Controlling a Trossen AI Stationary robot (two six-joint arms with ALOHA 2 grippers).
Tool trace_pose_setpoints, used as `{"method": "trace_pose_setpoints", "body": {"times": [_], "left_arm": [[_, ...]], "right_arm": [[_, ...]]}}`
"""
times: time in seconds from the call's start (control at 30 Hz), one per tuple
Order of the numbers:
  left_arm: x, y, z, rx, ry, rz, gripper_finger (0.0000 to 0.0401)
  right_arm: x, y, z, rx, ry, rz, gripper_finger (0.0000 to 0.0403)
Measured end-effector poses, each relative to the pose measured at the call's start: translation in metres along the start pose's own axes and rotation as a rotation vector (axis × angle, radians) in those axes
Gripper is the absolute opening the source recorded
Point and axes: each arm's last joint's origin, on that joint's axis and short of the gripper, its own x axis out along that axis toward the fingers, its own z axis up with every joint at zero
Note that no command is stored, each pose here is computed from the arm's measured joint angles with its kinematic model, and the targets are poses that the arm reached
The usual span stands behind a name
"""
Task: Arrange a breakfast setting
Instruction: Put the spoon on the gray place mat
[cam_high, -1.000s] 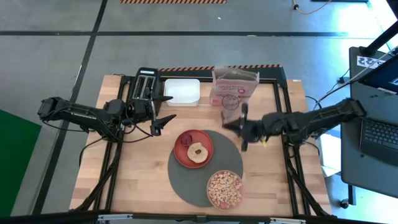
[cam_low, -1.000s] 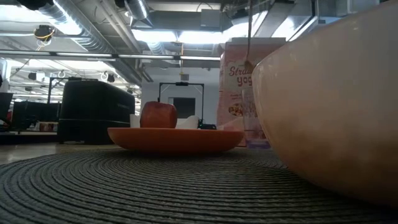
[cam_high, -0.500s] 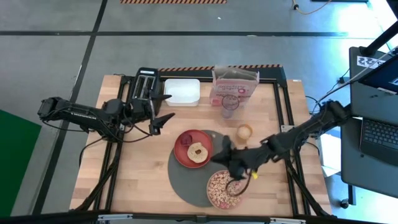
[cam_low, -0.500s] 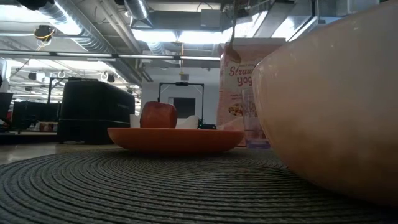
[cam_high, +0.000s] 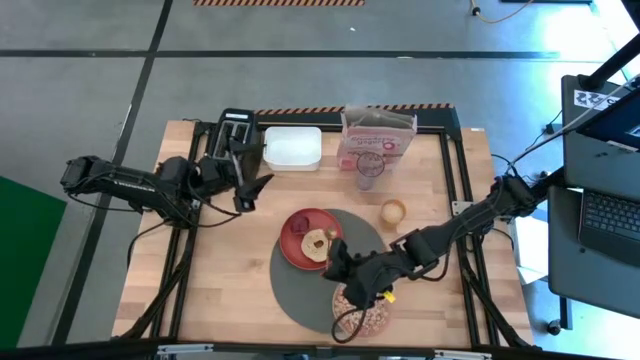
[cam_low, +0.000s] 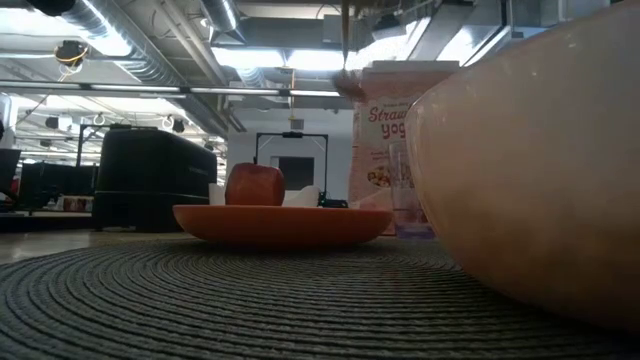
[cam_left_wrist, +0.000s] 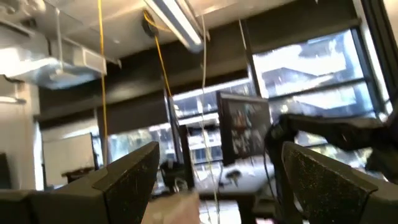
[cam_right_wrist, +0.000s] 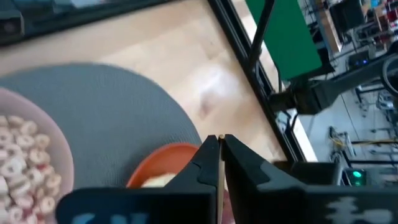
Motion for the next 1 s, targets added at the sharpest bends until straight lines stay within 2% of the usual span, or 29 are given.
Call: {"method": "trace_pose_setpoints", "body": {"times": [0.23, 0.33, 0.5, 0.77, 1.0], "left_arm": [[0.000, 0.000, 0.000, -0.009, 0.000, -0.001, 0.0334], [0.000, 0.000, 0.000, -0.066, -0.002, -0.002, 0.0334], [0.000, -0.002, -0.001, -0.190, 0.013, -0.022, 0.0334], [-0.005, -0.019, -0.004, -0.301, 0.092, -0.111, 0.0334], [-0.011, -0.034, -0.002, -0.331, 0.120, -0.193, 0.0334]], "right_arm": [[-0.007, 0.012, 0.016, -0.010, -0.071, 0.033, 0.0011], [-0.004, 0.021, 0.028, 0.003, -0.165, 0.056, 0.0011], [0.012, 0.038, 0.045, -0.028, -0.251, 0.030, 0.0011], [0.051, 0.060, 0.041, -0.015, -0.208, 0.041, 0.0011], [0.071, 0.072, 0.042, -0.031, -0.208, 0.088, 0.0011]]}}
